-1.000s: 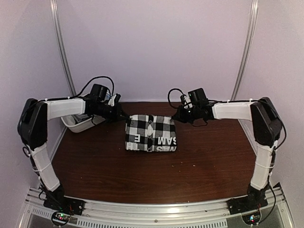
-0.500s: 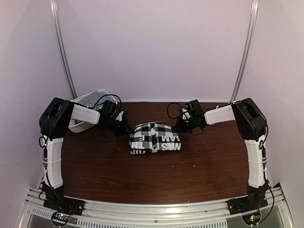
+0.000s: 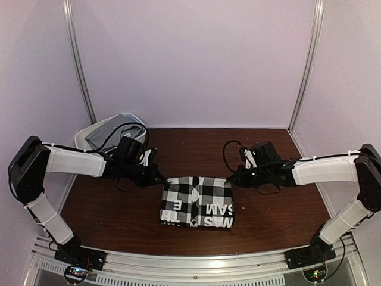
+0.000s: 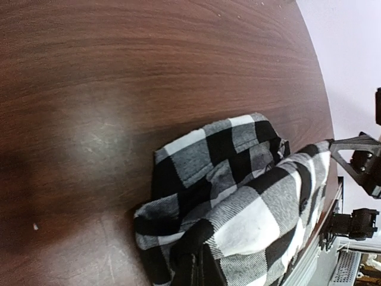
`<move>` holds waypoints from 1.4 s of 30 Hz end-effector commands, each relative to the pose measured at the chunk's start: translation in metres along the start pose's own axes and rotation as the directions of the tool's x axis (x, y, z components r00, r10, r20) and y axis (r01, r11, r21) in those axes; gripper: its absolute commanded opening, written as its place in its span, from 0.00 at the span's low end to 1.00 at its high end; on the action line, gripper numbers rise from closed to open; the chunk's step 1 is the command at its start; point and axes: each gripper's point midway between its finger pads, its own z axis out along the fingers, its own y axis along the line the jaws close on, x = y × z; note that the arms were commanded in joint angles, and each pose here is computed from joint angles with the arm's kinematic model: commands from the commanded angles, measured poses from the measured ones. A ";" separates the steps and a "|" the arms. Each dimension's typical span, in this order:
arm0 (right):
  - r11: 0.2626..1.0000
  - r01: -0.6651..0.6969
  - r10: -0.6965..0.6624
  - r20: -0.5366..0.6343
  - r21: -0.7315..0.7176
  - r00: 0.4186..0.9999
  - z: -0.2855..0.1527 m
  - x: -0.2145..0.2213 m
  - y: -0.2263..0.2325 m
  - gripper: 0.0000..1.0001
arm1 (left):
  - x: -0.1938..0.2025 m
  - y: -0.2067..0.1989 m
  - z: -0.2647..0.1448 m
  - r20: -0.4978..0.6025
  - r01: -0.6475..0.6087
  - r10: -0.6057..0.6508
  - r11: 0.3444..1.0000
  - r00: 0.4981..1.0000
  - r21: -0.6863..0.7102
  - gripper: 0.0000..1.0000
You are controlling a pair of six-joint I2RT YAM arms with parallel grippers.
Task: Fold and stack the long sleeve shirts
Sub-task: Fold the 2/3-rectangle-folded shirt at the center of the board.
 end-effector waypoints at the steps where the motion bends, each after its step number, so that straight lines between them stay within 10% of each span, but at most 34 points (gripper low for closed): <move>1: 0.999 -0.021 0.018 0.101 0.033 0.995 -0.014 -0.020 0.005 0.00 | -0.014 0.031 -0.014 0.119 0.041 -0.024 0.989 0.993 -0.143 0.00; 30: 0.985 -0.025 0.005 0.113 0.174 0.994 0.040 -0.079 -0.044 0.02 | -0.079 0.050 0.012 0.118 -0.009 0.030 0.984 0.993 -0.177 0.01; 36: 0.976 0.038 -0.061 0.101 0.214 0.993 0.028 -0.097 -0.038 0.35 | -0.097 0.044 -0.006 0.138 -0.050 0.077 0.981 0.987 -0.189 0.50; 42: 0.970 0.121 -0.148 0.117 0.209 0.982 0.008 -0.107 -0.004 0.49 | -0.088 0.027 -0.026 0.142 -0.066 0.091 0.983 0.986 -0.170 0.56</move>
